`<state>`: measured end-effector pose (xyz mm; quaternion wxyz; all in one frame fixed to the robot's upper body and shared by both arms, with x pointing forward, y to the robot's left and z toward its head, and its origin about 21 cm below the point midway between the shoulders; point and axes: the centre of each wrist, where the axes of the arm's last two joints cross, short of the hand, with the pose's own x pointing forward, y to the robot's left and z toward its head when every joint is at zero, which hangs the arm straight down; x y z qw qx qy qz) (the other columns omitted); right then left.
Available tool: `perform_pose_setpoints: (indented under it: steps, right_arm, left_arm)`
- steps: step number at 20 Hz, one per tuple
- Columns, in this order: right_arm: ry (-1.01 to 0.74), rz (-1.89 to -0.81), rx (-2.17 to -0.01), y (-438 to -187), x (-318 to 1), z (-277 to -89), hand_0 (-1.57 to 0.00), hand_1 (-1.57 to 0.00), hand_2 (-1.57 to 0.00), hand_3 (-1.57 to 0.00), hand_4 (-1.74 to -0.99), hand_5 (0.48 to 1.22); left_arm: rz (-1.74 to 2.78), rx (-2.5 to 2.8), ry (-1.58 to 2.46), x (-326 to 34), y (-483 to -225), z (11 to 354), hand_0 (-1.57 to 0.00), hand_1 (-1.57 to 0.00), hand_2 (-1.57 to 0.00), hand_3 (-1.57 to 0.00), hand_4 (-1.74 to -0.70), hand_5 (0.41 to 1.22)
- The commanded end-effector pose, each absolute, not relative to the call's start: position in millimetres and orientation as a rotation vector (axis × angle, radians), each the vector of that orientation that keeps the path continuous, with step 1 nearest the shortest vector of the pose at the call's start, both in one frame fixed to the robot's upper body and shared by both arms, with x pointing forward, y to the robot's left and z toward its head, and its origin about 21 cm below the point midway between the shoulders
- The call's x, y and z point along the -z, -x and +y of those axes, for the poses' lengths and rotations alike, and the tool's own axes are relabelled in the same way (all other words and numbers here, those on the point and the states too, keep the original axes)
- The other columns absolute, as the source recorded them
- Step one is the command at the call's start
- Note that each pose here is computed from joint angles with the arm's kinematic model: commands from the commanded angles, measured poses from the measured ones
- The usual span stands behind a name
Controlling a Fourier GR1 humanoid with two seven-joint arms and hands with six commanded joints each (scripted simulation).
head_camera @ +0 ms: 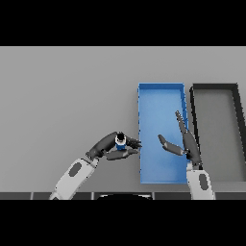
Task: Pick up the blue pipe and place it into the blue bin.
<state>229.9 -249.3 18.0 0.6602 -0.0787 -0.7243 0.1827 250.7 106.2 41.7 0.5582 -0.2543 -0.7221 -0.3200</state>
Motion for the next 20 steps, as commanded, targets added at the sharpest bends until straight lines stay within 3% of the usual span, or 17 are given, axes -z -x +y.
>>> perform_pose_setpoints:
  steps: [1,5,7,10,14,20]
  right_arm:
    - [0.175,-1.643,-0.42,-231.1,-19.6,-249.3,0.0,0.0,0.0,0.0,-1.124,0.578]
    - [0.165,-1.664,-0.465,-236.1,-25.1,-246.8,0.0,0.0,0.0,0.0,-1.133,0.578]
    - [0.159,-1.665,-0.465,-237.3,-25.2,-244.2,0.0,0.0,0.0,0.0,-1.185,0.578]
    - [0.108,-1.72,-0.445,-237.6,-29.6,-251.6,0.0,-0.02,-0.02,0.0,-1.178,0.569]
    - [-0.115,-1.89,-0.456,-244.5,-64.8,-252.1,0.0,-0.01,-0.02,0.0,-1.169,0.597]
    - [-0.269,-1.863,-0.782,-240.0,-134.8,-239.4,0.0,0.0,0.0,0.0,-1.194,0.543]
  left_arm:
    - [-1.701,0.748,0.601,-42.0,-251.4,105.8,-1.57,-1.57,-1.57,-1.57,-1.47,1.22]
    - [-1.7,0.759,0.597,-42.2,-249.3,103.6,-1.57,-1.57,-1.57,-1.57,-1.47,1.22]
    - [-1.699,0.75,0.588,-40.1,-250.9,106.5,-1.57,-1.57,-1.57,-1.57,-1.47,1.22]
    - [-1.705,0.755,0.595,-37.9,-250.1,108.4,-1.57,-1.57,-1.57,-1.57,-1.47,1.221]
    - [-1.709,0.764,0.59,-40.7,-249.8,103.6,-1.57,-1.57,-1.57,-1.57,-1.47,1.221]
    - [-1.714,0.771,0.576,-42.3,-248.3,109.7,-1.57,-1.57,-1.57,-1.57,-1.47,1.221]
